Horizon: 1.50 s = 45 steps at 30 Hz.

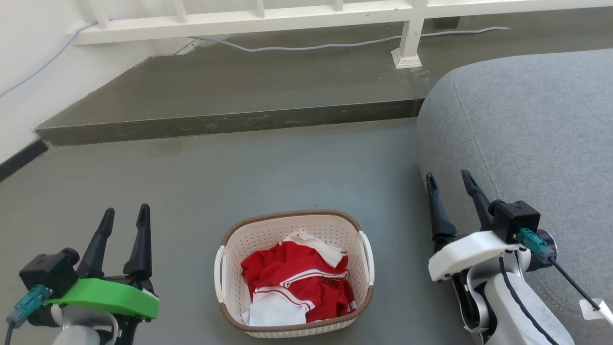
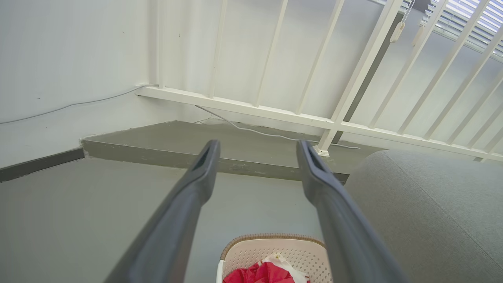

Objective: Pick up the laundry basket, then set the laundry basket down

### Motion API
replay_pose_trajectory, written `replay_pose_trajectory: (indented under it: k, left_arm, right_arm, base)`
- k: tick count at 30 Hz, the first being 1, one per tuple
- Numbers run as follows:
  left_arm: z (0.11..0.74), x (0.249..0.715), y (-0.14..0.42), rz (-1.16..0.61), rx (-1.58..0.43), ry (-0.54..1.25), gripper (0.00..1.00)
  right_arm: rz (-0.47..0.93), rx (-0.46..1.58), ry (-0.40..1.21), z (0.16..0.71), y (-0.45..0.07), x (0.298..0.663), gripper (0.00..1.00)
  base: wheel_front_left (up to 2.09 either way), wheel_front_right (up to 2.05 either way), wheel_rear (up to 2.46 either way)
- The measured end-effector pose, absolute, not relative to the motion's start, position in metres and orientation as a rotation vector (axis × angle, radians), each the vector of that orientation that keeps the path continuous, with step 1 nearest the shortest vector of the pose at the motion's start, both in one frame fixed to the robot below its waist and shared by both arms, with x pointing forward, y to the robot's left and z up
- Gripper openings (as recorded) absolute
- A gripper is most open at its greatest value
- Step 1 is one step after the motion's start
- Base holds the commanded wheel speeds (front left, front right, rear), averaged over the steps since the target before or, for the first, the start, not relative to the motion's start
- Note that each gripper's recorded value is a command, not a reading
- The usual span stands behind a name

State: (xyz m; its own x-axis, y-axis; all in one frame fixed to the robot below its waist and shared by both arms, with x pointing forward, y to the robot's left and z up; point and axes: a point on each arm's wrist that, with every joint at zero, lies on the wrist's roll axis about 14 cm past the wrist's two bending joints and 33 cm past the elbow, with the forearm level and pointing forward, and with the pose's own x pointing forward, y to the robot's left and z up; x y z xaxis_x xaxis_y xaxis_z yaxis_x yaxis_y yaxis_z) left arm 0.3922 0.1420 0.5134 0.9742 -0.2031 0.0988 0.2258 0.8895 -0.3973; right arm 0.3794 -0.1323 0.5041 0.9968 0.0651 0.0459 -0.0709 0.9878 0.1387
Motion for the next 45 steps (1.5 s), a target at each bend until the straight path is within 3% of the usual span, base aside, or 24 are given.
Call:
replay_pose_trajectory:
  k: [21,22,30,45]
  left_arm:
    - [0.514,0.392,0.141,-0.221,-0.416,-0.061,1.0]
    - [0.514,0.392,0.141,-0.222,-0.415,-0.061,0.0]
    - [0.486,0.381,0.129,-0.211,-0.459,0.028,0.0]
    - [0.483,0.381,0.141,-0.149,-0.609,0.061,0.0]
  right_arm:
    - [0.075,0.153,-0.037,0.502,-0.13,0.377,1.0]
    - [0.075,0.153,-0.035,0.501,-0.13,0.377,0.0]
    - [0.061,0.167,0.078,0.465,-0.128,0.357,0.0]
    - [0.015,0.387,0.1,0.467,-0.137,0.361,0.0]
  base:
    - [0.0,0.0,0.0]
    - [0.0,0.0,0.0]
    - [0.0,0.0,0.0]
    - [0.0,0.0,0.0]
